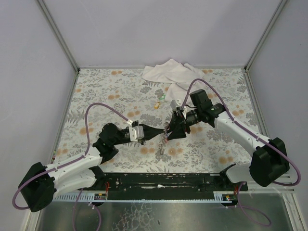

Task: Remove the keys from the keyring
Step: Pick up the key from the keyring.

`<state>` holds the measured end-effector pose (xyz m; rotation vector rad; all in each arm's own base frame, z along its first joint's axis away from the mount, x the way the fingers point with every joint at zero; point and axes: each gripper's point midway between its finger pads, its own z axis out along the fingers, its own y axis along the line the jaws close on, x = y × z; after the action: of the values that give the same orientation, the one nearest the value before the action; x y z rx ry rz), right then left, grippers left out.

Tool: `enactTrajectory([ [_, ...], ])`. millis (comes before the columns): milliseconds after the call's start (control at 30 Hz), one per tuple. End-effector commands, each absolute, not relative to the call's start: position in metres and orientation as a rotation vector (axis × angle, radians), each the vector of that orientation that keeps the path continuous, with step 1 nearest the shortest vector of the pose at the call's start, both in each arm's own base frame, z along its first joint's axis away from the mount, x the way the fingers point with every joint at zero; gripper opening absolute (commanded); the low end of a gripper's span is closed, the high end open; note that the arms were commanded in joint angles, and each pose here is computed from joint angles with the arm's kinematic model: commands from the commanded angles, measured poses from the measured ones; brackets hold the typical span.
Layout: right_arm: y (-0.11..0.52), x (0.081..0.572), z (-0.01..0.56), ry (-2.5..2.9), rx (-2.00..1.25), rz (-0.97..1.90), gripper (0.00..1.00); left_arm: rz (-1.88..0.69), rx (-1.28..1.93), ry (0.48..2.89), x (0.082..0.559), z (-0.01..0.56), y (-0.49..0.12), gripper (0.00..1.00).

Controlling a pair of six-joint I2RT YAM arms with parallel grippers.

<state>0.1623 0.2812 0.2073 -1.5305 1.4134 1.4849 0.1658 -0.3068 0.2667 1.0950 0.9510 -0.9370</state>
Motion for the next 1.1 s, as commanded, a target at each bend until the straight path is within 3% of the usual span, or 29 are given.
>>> enactTrajectory([
  [0, 0.286, 0.157, 0.234, 1.323, -1.509, 1.560, 0.45, -0.957, 1.095, 0.835, 0.154, 0.287, -0.305, 0.00],
  [433, 0.290, 0.159, 0.234, 1.358, -1.457, 1.603, 0.40, -0.941, 1.028, 0.822, 0.159, 0.300, -0.300, 0.00],
  [833, 0.298, 0.166, 0.227, 1.420, -1.413, 1.557, 0.46, -0.934, 0.932, 0.883, 0.172, 0.302, -0.296, 0.00],
  [1067, 0.300, 0.170, 0.229, 1.439, -1.390, 1.532, 0.37, -0.949, 0.890, 0.928, 0.176, 0.295, -0.294, 0.00],
])
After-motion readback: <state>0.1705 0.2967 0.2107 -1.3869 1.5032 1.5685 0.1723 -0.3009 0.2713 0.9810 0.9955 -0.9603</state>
